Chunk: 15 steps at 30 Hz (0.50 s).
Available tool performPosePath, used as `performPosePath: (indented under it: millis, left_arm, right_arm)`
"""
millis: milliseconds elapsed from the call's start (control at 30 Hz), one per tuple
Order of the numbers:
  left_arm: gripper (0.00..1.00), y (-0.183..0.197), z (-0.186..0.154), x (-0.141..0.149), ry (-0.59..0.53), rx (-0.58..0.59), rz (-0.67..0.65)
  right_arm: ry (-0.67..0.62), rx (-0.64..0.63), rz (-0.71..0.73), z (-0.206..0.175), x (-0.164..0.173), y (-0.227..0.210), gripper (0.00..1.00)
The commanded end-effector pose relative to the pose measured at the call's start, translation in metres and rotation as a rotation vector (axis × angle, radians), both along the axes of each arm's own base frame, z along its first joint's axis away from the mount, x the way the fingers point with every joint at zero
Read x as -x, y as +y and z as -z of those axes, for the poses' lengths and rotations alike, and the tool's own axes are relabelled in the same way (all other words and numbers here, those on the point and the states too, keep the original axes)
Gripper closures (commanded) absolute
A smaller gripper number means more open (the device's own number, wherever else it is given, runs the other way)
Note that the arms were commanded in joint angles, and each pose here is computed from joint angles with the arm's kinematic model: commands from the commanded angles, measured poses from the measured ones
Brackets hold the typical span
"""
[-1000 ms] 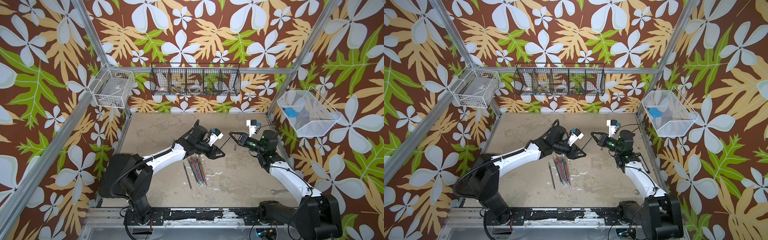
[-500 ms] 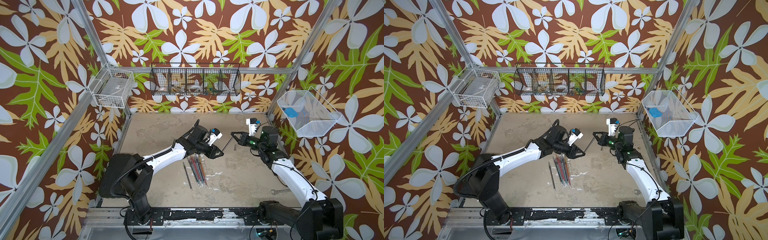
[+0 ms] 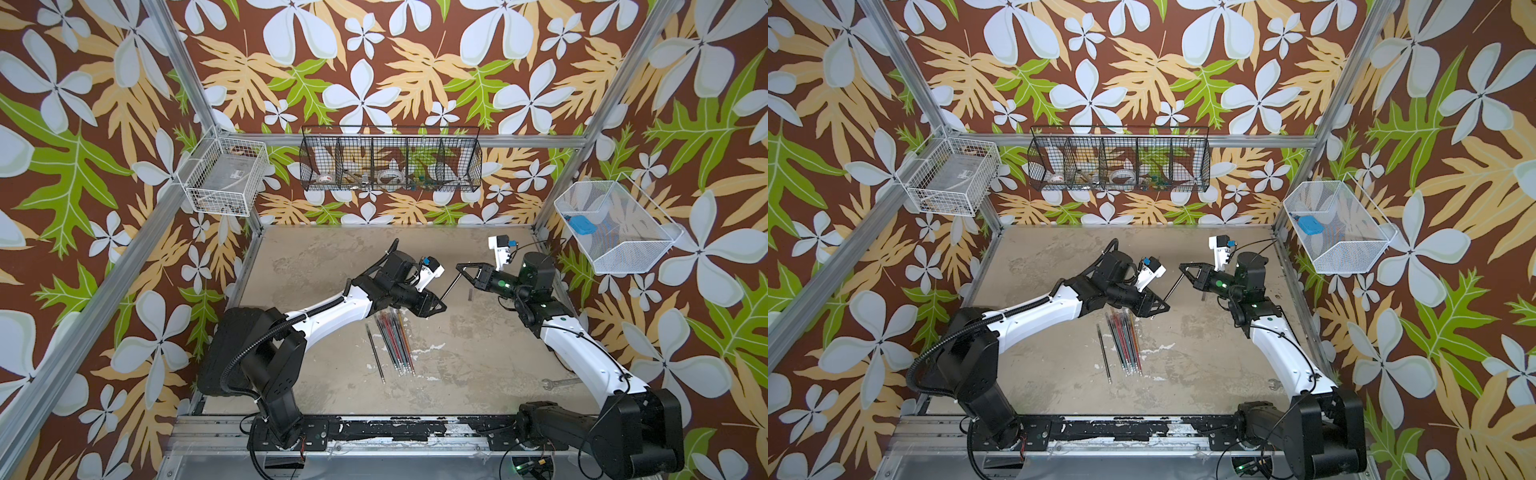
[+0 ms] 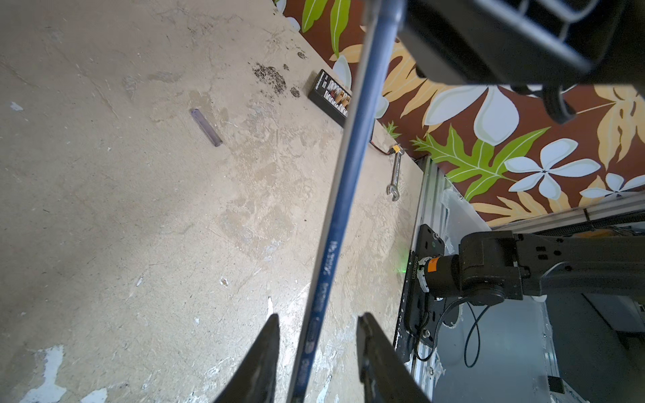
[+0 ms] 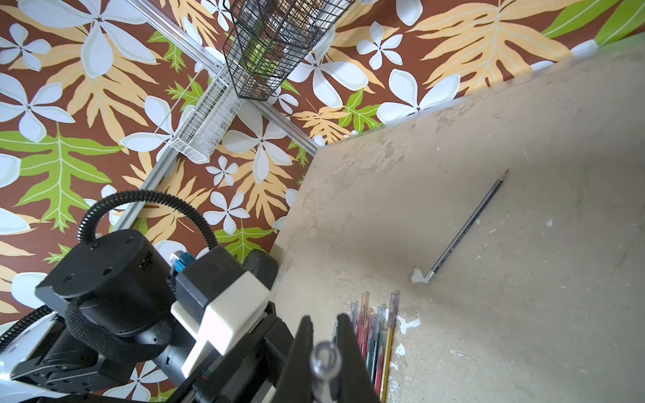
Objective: Remove the protective cover of the pencils
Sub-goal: Adjust the pencil.
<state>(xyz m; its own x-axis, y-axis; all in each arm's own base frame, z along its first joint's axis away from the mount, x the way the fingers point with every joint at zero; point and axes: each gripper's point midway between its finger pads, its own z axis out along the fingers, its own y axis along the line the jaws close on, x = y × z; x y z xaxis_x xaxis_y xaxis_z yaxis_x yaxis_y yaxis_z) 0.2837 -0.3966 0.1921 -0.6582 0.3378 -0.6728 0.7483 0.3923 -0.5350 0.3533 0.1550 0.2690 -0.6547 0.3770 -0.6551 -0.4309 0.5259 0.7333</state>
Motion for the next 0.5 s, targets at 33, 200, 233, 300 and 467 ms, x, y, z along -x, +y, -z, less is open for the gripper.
performPosePath:
  millis: [33, 200, 233, 300, 467]
  left_arm:
    - [0.67, -0.001, -0.003, 0.001, -0.016, 0.01, 0.02]
    - [0.78, -0.002, -0.003, 0.002, -0.016, 0.01, 0.025]
    - [0.82, -0.002, -0.002, 0.002, -0.013, 0.01, 0.026]
    - [0.92, -0.003, -0.002, 0.002, -0.01, 0.009, 0.029]
    - [1.0, -0.002, 0.004, -0.001, -0.012, -0.029, 0.029]
  right_arm:
    - [-0.034, -0.028, 0.026, -0.015, -0.007, -0.002, 1.0]
    - [-0.041, -0.051, 0.034, -0.022, -0.01, -0.002, 1.0]
    - [-0.042, -0.051, 0.036, -0.023, -0.01, -0.002, 1.0]
    - [-0.042, -0.048, 0.04, -0.023, -0.01, -0.003, 1.0]
    - [-0.022, 0.015, 0.047, -0.011, -0.009, -0.007, 0.62]
